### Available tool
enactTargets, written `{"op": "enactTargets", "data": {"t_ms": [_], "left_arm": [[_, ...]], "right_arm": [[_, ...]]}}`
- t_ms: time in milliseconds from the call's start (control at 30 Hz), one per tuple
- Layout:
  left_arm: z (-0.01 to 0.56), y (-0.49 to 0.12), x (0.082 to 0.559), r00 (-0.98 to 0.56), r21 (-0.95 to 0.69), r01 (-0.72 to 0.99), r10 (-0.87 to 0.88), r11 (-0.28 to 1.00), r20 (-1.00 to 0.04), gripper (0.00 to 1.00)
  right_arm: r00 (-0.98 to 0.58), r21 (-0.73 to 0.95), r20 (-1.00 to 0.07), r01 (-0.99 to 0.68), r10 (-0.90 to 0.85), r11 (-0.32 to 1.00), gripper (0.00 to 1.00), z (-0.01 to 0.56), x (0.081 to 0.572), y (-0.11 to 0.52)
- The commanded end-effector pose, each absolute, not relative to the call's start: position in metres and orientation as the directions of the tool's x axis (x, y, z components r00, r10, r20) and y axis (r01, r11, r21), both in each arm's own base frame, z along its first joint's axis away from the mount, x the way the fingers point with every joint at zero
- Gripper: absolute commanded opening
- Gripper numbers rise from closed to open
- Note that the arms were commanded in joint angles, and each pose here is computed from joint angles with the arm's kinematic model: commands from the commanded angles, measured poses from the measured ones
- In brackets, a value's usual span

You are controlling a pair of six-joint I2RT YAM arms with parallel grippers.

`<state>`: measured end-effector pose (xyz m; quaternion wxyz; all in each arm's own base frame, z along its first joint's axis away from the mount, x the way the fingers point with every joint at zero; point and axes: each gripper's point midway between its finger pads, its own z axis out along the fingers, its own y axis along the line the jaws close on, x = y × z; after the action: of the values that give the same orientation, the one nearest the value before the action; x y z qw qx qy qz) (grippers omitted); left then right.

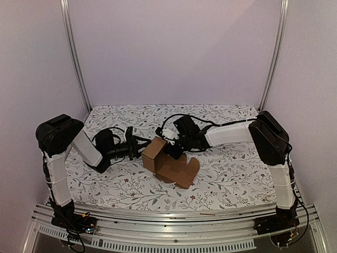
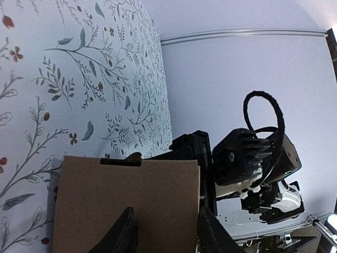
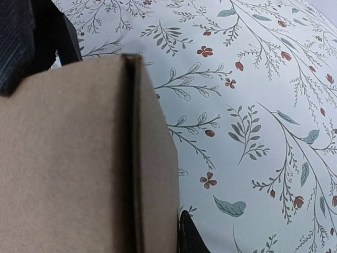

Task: Fold the paper box

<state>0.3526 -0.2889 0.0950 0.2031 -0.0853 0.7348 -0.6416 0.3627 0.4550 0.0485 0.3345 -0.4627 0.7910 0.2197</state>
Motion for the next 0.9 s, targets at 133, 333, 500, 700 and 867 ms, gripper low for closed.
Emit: {"op": "enactTargets", "data": {"t_ms": [133,333,500,700,867], "left_arm": [[0.119,-0.260,0.349,-0.863,-0.946,0.161,-0.424,0.282,-0.274,0.40],[0.124,-0.224,0.339,-0.830,-0.773,0.172,-0.333,0.611,-0.447,0.43],[0.144,-0.207,0.325,-0.806,-0.691,0.205,-0.281,0.694,-0.521,0.43],[0.153,-0.197,0.314,-0.796,-0.646,0.218,-0.249,0.732,-0.551,0.43],[0.150,-0.200,0.312,-0.799,-0.636,0.226,-0.234,0.738,-0.555,0.43]], "right_arm": [[-0.299,0.011,-0.588,-0.932,-0.751,0.362,0.08,0.075,0.316,0.413],[-0.203,0.006,-0.283,-0.978,-0.938,0.209,0.07,0.075,0.270,0.342],[-0.101,0.033,0.103,-0.994,-0.990,0.105,0.03,0.063,0.247,0.273],[-0.012,0.028,0.432,-0.999,-0.902,0.027,0.05,0.070,0.235,0.201],[-0.050,-0.026,0.446,-0.999,-0.894,0.042,0.12,0.074,0.243,0.201]]}}
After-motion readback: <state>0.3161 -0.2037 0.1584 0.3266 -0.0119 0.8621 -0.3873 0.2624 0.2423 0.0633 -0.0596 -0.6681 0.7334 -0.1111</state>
